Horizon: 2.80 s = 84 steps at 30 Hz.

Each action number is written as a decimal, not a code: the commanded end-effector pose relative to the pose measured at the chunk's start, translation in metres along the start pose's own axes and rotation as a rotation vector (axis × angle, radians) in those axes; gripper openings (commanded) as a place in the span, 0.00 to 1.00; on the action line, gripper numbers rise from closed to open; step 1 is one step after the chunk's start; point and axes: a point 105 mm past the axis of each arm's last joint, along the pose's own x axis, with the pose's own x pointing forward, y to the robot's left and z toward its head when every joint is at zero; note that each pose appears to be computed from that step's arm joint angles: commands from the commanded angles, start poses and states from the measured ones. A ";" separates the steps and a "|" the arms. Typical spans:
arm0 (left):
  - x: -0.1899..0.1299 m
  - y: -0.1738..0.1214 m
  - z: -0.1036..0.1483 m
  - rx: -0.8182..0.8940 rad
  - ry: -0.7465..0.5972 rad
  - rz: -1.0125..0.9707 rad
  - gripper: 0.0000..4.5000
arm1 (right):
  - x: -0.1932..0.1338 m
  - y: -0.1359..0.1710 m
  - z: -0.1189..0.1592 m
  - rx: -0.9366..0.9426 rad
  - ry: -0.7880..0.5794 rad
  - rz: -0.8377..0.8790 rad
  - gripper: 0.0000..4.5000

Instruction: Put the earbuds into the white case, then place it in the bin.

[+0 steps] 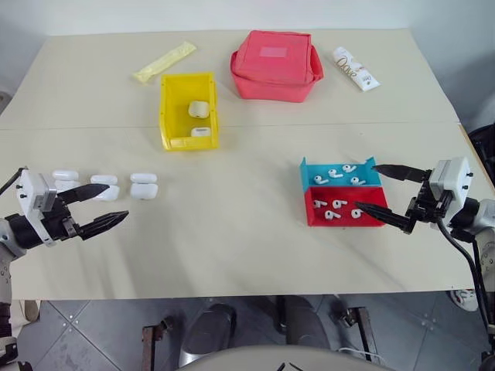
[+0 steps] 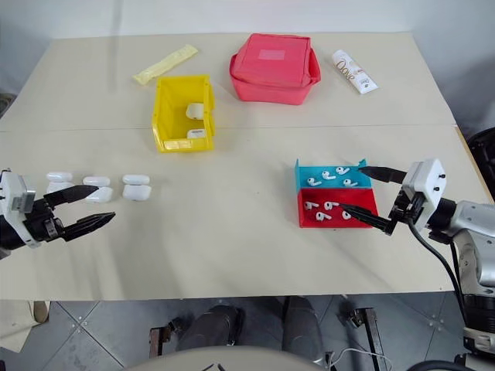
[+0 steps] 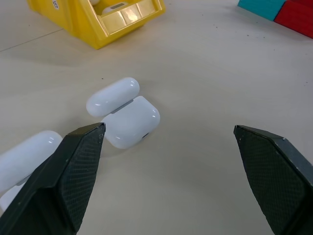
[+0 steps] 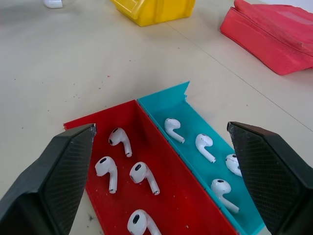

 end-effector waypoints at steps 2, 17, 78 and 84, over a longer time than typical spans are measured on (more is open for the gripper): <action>-0.004 0.002 0.019 0.079 -0.041 0.041 0.99 | -0.002 -0.005 0.014 -0.049 -0.024 -0.012 1.00; -0.077 -0.029 -0.014 -0.062 0.138 0.210 0.99 | 0.021 -0.013 0.024 -0.031 -0.088 0.082 1.00; 0.075 -0.009 0.026 -0.382 0.646 0.620 0.99 | 0.058 -0.004 0.026 -0.043 -0.153 0.249 1.00; 0.082 -0.006 0.022 -0.417 0.681 0.626 0.99 | 0.058 -0.002 0.024 -0.037 -0.149 0.246 1.00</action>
